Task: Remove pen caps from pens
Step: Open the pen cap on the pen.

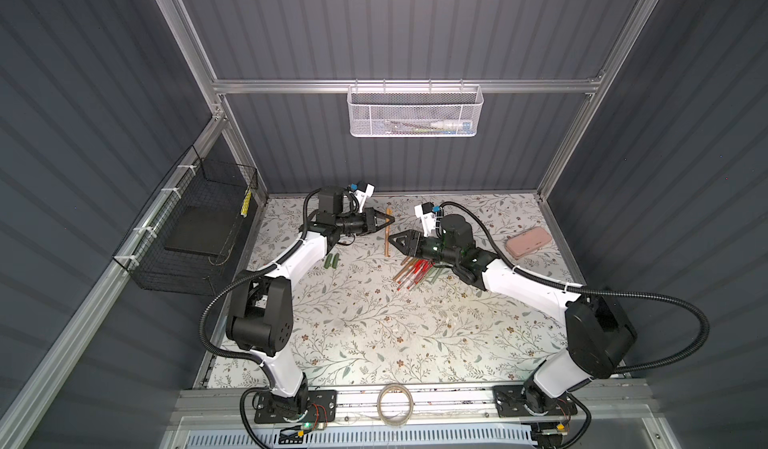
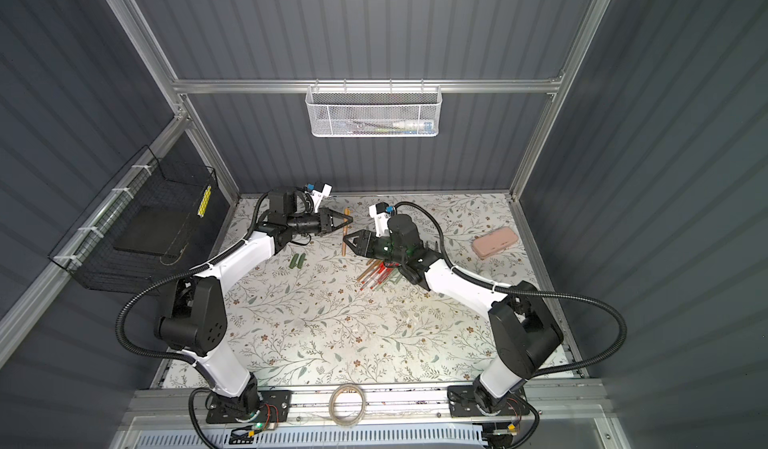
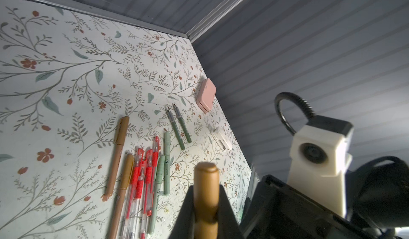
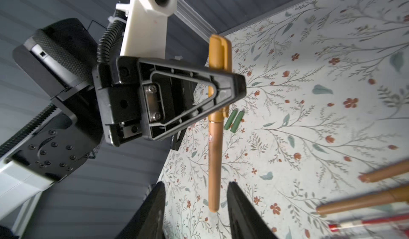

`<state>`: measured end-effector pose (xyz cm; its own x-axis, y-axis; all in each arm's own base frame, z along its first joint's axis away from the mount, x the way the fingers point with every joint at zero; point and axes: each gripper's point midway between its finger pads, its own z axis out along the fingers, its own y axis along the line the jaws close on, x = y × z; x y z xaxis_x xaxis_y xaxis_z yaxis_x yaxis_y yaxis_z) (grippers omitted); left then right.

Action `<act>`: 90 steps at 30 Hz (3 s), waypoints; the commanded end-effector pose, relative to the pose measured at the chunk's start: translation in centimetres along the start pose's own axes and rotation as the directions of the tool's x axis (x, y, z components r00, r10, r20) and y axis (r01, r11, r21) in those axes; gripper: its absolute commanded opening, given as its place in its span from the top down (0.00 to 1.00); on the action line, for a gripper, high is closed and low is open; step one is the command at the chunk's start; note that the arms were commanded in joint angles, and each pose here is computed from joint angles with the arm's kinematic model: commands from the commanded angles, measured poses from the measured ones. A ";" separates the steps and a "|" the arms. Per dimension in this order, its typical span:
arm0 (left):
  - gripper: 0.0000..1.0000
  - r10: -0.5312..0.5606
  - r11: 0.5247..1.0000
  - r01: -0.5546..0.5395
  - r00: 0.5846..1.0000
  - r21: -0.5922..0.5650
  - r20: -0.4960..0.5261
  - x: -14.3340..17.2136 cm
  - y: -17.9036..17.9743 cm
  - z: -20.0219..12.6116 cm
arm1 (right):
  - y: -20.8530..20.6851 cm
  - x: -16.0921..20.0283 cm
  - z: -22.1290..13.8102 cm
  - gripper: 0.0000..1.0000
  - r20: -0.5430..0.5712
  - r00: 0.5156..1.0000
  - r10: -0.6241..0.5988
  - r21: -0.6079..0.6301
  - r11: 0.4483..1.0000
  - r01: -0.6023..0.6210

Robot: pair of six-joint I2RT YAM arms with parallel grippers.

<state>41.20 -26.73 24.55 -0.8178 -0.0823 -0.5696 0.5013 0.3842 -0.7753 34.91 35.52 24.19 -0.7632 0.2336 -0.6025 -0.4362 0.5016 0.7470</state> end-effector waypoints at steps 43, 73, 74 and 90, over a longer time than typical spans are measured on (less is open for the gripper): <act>1.00 0.068 0.991 -0.061 0.996 -0.123 0.055 -4.4 0.9 -1.1 | -4.7 11.2 2.2 1.00 -0.258 0.964 0.066 0.263 0.965 0.005; 1.00 0.154 0.954 -0.093 0.968 -0.286 0.199 -13.3 1.4 -5.9 | -5.6 13.0 2.8 1.00 -0.304 0.949 0.087 0.245 0.970 -0.011; 1.00 0.150 0.956 -0.089 0.967 -0.281 0.204 -13.6 1.3 -5.9 | -5.8 13.2 2.9 1.00 -0.308 0.947 0.091 0.248 0.969 -0.012; 1.00 0.024 0.995 -0.069 0.847 0.066 0.530 -20.6 -2.1 -9.6 | -5.3 13.1 2.5 1.00 -0.290 0.954 0.083 0.227 0.974 -0.016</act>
<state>53.09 -19.72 33.30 -0.7218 -0.3816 -0.5774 0.4098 0.4367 -0.8008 31.61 38.80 15.84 -0.8269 0.1390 -0.5450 -0.3522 0.6274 0.6945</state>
